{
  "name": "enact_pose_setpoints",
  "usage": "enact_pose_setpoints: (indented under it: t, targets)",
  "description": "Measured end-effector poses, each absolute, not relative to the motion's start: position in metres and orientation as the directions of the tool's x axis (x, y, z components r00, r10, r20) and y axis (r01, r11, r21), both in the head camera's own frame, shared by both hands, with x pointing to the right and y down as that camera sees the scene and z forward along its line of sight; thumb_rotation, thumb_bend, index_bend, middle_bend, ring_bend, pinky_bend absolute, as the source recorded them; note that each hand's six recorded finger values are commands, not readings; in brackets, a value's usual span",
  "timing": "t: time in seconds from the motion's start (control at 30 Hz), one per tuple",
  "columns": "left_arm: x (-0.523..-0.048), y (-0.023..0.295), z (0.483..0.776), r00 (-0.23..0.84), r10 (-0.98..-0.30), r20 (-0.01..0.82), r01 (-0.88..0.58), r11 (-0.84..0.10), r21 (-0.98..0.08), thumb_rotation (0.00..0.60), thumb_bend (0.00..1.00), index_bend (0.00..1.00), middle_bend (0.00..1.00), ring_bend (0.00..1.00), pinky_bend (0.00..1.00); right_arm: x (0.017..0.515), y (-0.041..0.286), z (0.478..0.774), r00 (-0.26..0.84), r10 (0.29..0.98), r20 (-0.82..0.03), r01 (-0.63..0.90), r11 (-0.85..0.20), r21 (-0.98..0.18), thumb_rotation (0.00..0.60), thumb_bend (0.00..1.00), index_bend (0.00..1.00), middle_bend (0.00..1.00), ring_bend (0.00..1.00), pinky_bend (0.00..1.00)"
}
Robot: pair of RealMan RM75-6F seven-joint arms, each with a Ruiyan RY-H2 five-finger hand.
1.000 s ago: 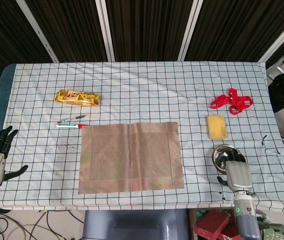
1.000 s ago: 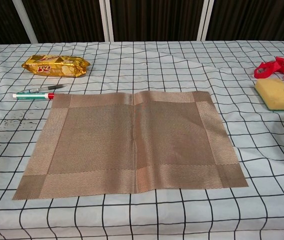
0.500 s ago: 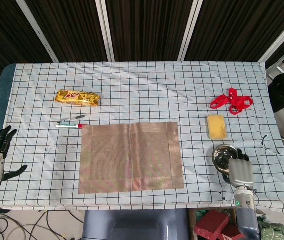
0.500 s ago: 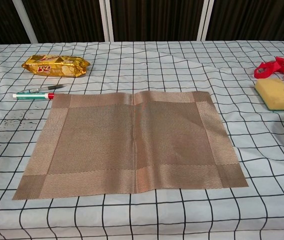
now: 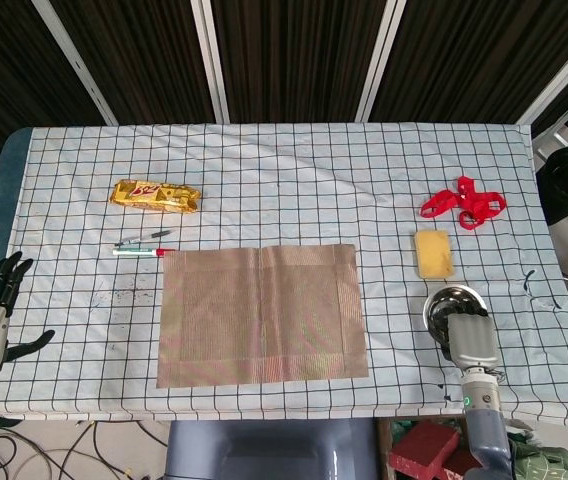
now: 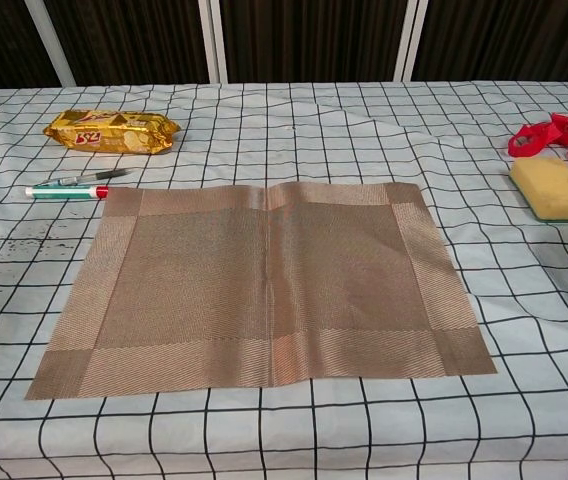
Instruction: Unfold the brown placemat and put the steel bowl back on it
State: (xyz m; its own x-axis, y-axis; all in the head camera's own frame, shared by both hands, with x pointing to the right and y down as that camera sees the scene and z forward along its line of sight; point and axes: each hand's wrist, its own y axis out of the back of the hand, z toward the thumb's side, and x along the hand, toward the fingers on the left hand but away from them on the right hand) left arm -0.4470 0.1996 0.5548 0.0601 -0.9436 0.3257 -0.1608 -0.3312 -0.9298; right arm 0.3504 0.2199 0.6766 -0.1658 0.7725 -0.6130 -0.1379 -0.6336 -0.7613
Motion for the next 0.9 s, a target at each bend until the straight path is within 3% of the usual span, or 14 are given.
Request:
enact_pose_setpoints:
  t: [0.53,0.9]
  targets:
    - [-0.447,0.199,0.555,0.063,-0.943,0.326,-0.164,-0.332,-0.929,0.6,0.02,0.0,0.0,0.0,0.0,0.317,0.206,0.656,-0.022,0.854,-0.52,-0.051,-0.52,-0.853,0.6,0.44,0.85,0.44,0.23,0.28]
    - [-0.448,0.199,0.555,0.057,-0.943,0.327,-0.166,-0.332,-0.928,0.6,0.02,0.0,0.0,0.0,0.0,0.219,0.188,0.638,0.245,0.842,-0.481,-0.036,-0.488,-0.872,0.6,0.44,0.85,0.43,0.23,0.28]
